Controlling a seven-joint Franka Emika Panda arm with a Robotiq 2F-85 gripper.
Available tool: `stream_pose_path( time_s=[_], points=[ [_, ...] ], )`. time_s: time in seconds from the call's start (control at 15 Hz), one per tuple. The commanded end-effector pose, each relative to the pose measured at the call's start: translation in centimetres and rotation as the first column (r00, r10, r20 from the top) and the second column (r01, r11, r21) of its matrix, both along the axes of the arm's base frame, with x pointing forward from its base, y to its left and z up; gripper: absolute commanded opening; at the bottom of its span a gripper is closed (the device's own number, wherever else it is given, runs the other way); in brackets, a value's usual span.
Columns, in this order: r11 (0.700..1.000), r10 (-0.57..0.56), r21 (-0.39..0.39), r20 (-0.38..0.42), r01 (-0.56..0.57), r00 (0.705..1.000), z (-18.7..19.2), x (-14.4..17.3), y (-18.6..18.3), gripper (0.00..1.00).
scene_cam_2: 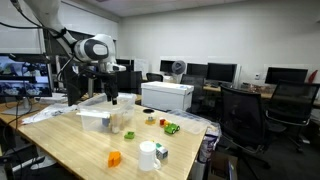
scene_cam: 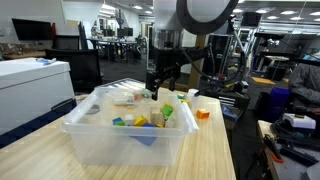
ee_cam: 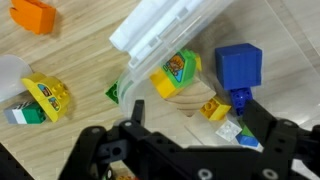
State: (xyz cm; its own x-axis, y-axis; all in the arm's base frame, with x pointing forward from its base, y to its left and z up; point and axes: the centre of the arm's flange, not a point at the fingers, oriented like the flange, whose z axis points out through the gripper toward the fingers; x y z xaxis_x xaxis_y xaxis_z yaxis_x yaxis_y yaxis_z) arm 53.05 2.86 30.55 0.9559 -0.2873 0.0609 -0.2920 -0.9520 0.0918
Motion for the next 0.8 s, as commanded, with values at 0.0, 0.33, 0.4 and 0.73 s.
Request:
stream_pose_path(
  time_s=[0.0,0.33,0.4,0.73],
  points=[
    [0.999,-0.03,0.021,0.049,0.029,0.998,2.6,-0.9,-1.4,1.0],
    [0.984,-0.171,0.066,0.076,0.166,0.982,4.8,0.0,-6.9,1.0],
    [0.975,-0.213,0.08,0.081,0.207,0.974,5.3,0.2,-8.6,1.0],
    [0.932,-0.353,0.124,0.101,0.34,0.93,6.7,0.8,-14.3,1.0]
  ],
)
